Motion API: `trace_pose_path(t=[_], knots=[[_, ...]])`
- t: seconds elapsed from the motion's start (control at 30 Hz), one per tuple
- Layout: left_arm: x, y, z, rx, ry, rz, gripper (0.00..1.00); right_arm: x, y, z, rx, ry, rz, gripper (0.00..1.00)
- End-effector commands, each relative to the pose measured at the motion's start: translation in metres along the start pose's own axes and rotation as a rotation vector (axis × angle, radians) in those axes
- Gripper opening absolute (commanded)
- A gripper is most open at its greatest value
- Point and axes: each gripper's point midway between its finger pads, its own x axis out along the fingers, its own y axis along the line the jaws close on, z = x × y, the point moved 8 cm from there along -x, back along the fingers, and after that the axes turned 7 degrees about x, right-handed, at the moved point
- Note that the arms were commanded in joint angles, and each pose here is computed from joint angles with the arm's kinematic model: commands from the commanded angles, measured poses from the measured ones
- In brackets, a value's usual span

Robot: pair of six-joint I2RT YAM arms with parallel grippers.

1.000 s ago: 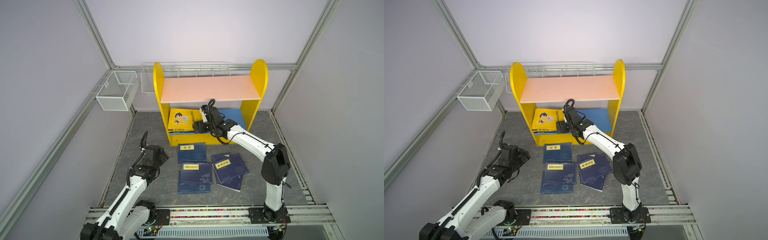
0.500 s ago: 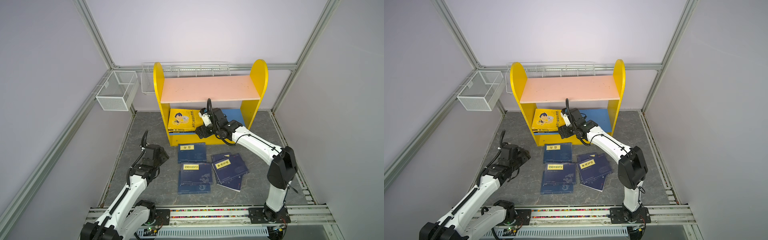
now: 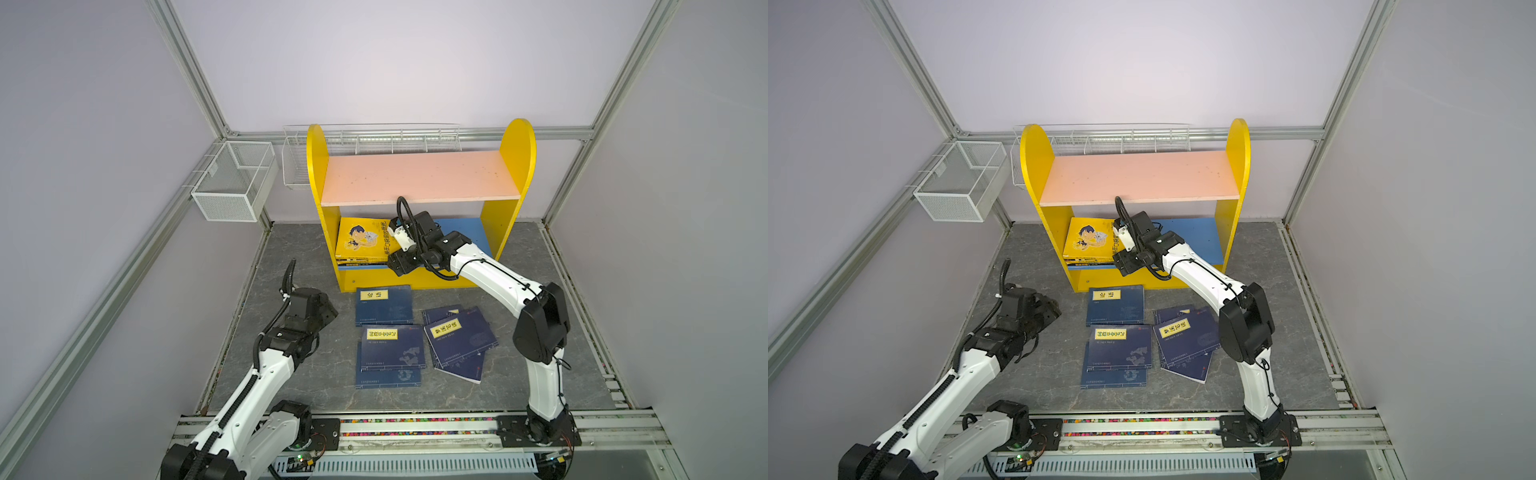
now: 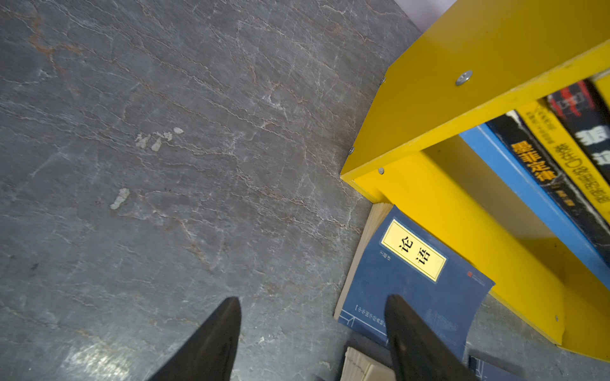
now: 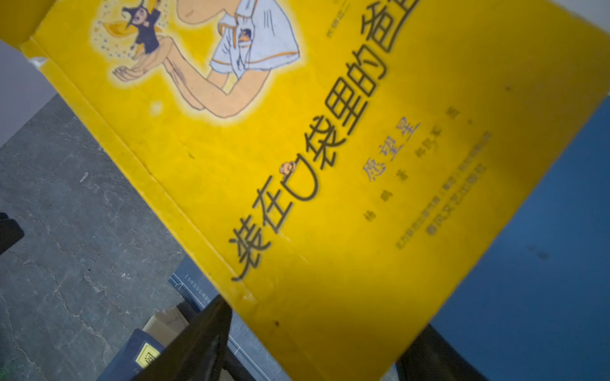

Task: Stacking books/files
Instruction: Place the book on the bookshelf.

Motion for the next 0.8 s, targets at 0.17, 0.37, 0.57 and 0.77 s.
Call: trace_pose_path(t=[0.17, 0.37, 0.57, 0.77], knots=[[-0.004, -0.002, 0.01, 0.015, -0.026, 0.015, 0.7, 0.005, -0.017, 0.008, -0.034, 0.015, 0.016, 0.74], [-0.003, -0.002, 0.009, 0.015, -0.026, 0.014, 0.7, 0.008, -0.014, 0.013, -0.043, 0.021, 0.063, 0.7], [-0.001, -0.002, 0.008, 0.018, -0.02, 0.015, 0.7, 0.015, -0.01, 0.017, -0.033, 0.022, 0.095, 0.66], [-0.001, -0.002, 0.008, 0.03, -0.019, 0.015, 0.7, 0.018, -0.005, 0.017, -0.023, 0.018, 0.104, 0.66]])
